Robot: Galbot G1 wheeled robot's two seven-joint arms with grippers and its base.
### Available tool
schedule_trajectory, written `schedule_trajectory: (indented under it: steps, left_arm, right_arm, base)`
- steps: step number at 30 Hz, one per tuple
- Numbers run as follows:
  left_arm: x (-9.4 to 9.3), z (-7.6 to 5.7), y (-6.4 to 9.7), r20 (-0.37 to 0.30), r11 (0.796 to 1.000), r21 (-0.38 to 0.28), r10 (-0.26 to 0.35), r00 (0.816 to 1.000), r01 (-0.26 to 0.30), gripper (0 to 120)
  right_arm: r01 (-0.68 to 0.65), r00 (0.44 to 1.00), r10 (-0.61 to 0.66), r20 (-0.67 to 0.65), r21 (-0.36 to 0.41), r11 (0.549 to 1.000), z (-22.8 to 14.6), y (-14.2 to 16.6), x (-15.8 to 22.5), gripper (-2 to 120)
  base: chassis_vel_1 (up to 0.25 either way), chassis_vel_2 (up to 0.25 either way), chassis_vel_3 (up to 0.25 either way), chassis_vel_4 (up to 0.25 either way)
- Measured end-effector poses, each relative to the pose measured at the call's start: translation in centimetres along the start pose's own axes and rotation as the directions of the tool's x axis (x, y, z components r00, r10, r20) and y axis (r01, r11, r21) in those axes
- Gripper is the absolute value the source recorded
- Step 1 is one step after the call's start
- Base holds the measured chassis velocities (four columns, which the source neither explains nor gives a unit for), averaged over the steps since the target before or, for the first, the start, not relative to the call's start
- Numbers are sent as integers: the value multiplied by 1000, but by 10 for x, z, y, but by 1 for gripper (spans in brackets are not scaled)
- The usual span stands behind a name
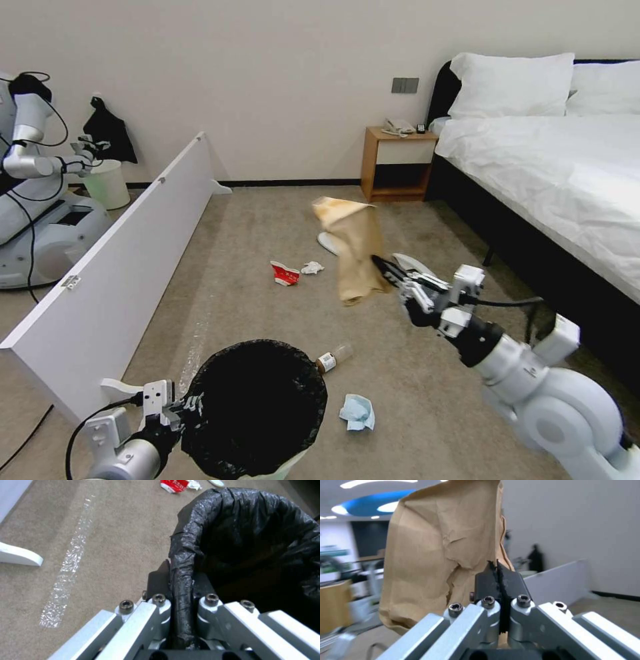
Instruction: Pick up the trash bin, then pick up the garbage from the floor and place it into the trash bin.
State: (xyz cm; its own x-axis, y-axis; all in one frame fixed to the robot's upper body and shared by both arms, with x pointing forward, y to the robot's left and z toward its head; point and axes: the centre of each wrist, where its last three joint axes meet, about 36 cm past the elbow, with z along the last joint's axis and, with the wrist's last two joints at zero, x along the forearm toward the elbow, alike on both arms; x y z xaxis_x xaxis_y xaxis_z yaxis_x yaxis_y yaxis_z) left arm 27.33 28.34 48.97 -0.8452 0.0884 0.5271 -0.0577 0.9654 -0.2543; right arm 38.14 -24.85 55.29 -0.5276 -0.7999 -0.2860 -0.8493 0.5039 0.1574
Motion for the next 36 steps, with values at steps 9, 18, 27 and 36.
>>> schedule_trajectory:
  steps: [9, 18, 27, 36]
  left_arm:
    - [0, -5, 3, 17, 1000, 0, -6, 1000, 6, 4]
    - [-1, -8, 5, 25, 1000, 1, -8, 1000, 8, 4]
    - [0, -9, 4, 31, 1000, 3, -4, 999, 4, 4]
    - [3, -11, 1, 34, 1000, 6, 8, 999, -8, 4]
  right_arm:
    - [167, 984, -171, -56, -69, 984, 29, 4, -29, 0]
    - [232, 959, -248, -138, -127, 964, 59, 11, -32, 0]
    - [235, 949, -261, -179, -152, 960, 73, 15, -29, 0]
    - [215, 943, -245, -224, -148, 965, 90, 19, -28, 0]
  base:
    - [0, 0, 0, 0]
    - [0, 0, 0, 0]
    - [0, 0, 0, 0]
    - [0, 0, 0, 0]
